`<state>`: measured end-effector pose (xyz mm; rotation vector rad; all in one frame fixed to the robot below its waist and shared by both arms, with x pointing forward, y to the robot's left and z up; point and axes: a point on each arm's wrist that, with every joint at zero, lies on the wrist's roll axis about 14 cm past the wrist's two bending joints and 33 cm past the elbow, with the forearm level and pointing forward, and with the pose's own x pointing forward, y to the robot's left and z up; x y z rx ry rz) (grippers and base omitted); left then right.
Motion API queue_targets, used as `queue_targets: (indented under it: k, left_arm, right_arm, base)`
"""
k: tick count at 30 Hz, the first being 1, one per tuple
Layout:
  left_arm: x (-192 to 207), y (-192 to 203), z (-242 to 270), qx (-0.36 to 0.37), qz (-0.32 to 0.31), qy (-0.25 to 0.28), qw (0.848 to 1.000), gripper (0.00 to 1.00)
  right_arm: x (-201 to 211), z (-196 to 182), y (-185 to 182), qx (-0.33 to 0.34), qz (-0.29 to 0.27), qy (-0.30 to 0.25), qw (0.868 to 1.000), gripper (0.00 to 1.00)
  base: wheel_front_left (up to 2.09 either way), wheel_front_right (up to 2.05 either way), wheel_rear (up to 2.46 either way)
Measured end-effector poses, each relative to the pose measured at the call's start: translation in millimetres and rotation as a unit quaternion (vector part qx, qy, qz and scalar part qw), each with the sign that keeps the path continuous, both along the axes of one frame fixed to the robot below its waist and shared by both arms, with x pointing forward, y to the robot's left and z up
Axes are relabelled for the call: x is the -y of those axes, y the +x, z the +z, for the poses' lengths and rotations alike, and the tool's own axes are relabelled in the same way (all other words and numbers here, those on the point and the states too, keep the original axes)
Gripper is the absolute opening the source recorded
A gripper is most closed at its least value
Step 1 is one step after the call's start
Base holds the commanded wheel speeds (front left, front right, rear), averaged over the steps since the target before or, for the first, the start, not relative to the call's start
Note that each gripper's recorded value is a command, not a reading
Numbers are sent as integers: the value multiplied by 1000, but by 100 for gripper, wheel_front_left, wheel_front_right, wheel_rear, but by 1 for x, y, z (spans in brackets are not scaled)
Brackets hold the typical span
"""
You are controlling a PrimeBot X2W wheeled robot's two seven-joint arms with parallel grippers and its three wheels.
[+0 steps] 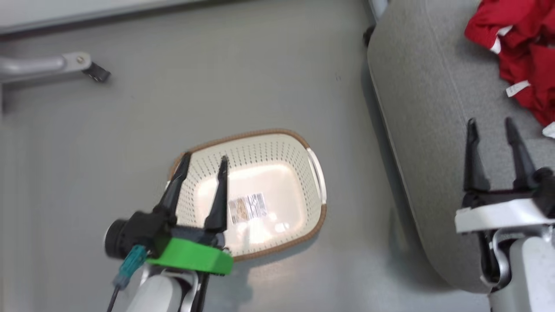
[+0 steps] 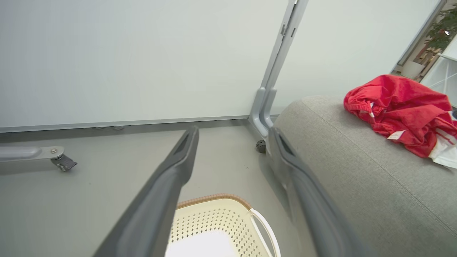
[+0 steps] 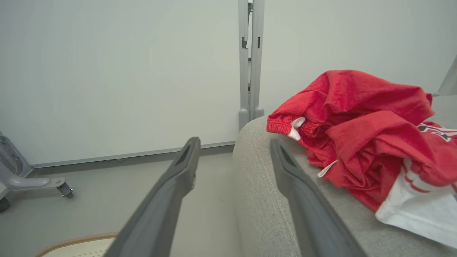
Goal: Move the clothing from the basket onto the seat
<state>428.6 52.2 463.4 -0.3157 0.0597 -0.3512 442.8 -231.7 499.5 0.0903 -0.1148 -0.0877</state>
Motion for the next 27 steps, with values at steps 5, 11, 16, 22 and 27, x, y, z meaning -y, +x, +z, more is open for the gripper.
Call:
queue_targets:
  k: [5,11,16,22,27]
  left_arm:
    - [-43,-25,15,10,73,10,997,100]
    - [-84,-56,38,43,134,26,990,100]
    - [-99,-79,55,73,152,48,984,100]
    - [-106,-99,60,85,157,65,982,100]
    - [-108,-108,60,87,158,65,981,100]
  right_arm:
    - [-31,17,-22,18,43,17,999,100]
    - [-61,31,-49,33,88,38,995,100]
    - [-79,43,-68,47,114,41,992,100]
    - [-86,47,-85,53,124,44,990,100]
    - [-90,47,-93,53,130,41,989,100]
  base:
    - [0,0,0]
    - [0,0,0]
    - [0,0,0]
    - [0,0,0]
    - [0,0,0]
